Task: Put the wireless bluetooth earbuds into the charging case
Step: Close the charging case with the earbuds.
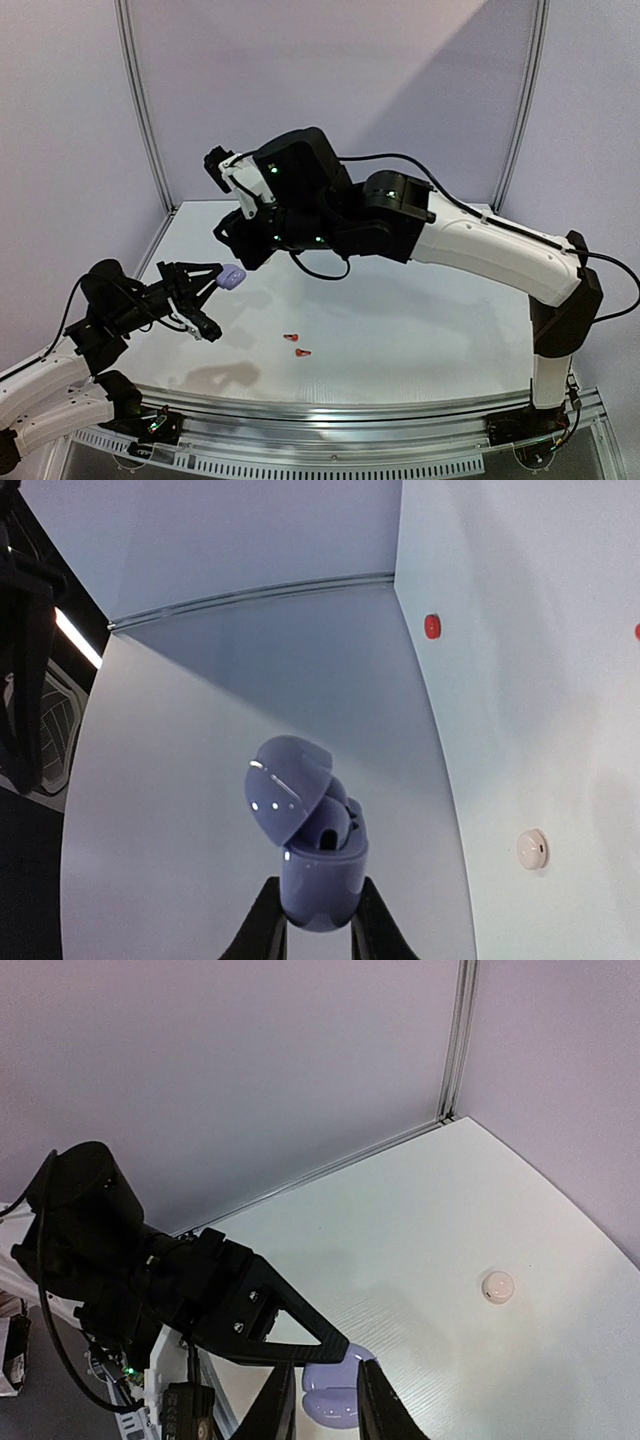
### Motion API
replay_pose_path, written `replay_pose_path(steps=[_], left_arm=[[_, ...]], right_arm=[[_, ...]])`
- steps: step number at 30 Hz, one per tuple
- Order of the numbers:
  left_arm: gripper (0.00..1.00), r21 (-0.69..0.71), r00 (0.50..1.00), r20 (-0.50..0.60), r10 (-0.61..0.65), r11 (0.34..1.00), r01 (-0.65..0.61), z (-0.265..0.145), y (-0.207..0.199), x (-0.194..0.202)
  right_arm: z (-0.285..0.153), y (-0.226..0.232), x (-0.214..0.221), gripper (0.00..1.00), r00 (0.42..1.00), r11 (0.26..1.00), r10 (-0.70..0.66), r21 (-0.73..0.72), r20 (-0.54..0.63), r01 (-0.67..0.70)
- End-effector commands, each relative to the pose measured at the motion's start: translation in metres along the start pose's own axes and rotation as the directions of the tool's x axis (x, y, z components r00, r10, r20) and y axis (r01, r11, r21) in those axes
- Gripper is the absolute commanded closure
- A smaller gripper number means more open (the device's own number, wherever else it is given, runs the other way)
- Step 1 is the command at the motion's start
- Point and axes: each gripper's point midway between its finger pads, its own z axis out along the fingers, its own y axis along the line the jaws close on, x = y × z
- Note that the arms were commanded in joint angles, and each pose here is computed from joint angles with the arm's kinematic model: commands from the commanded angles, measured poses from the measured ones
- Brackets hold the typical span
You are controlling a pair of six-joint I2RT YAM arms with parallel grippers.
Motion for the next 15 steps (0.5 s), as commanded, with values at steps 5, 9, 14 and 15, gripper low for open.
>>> replay_pose_path(steps=[5,9,14,15], left_arm=[[1.00,-0.007,1.000,0.009,-0.030,1.000,0.030,-0.001,0.010,-0.001],[1.00,-0.018,0.999,0.010,-0.050,0.999,0.050,0.000,0.016,-0.001],[1.00,-0.019,0.997,-0.012,-0.079,0.997,0.078,0.002,0.018,0.004],[1.00,-0.018,0.996,-0.012,-0.083,0.996,0.083,0.002,0.018,0.005]], right_arm=[[0.041,-0.015,0.061,0.79,0.987,0.997,0.007,0.072,-0.163,0.005],[0.040,-0.016,0.077,0.79,0.975,0.998,0.022,0.054,-0.220,-0.011],[0.035,-0.016,0.094,0.81,0.958,0.998,0.039,0.055,-0.284,-0.024],[0.034,-0.016,0.096,0.81,0.955,0.998,0.039,0.055,-0.293,-0.024]])
